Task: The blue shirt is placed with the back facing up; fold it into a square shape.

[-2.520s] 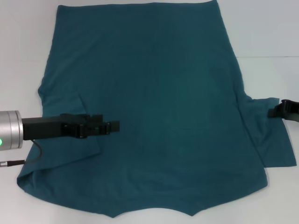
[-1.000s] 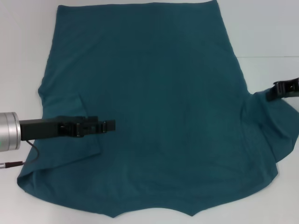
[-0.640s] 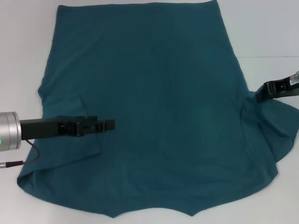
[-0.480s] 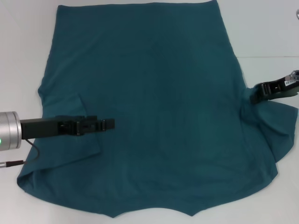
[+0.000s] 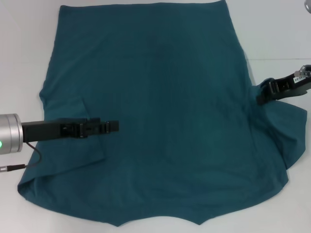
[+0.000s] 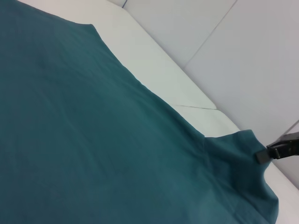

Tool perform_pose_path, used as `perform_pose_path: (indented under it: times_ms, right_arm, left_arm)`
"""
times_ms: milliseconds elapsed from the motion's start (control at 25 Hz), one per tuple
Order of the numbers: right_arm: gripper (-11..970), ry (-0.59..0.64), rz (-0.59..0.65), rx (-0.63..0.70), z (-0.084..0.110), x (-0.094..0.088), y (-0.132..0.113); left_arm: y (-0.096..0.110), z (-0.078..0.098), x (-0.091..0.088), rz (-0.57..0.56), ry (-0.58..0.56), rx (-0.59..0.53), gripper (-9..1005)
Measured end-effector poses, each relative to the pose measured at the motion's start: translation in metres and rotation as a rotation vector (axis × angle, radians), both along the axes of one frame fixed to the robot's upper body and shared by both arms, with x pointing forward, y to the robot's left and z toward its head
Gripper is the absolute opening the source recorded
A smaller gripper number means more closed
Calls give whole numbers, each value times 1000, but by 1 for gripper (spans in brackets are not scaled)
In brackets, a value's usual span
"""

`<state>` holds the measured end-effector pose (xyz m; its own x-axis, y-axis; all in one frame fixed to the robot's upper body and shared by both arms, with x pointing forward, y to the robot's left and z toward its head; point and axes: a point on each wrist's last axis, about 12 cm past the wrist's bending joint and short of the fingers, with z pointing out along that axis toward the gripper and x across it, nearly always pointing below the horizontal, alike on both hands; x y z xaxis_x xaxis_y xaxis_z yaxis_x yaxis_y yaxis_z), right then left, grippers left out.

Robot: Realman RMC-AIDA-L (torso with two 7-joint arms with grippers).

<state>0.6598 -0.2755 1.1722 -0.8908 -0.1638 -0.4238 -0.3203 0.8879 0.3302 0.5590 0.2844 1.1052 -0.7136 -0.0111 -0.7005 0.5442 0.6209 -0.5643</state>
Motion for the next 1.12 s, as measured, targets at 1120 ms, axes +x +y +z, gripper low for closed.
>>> perform_pose_path:
  times_ms: [1120]
  right_arm:
    - [12,-10,-139,26,-24,14,41]
  left_arm:
    - [0,-4,2,34,-7,16,824]
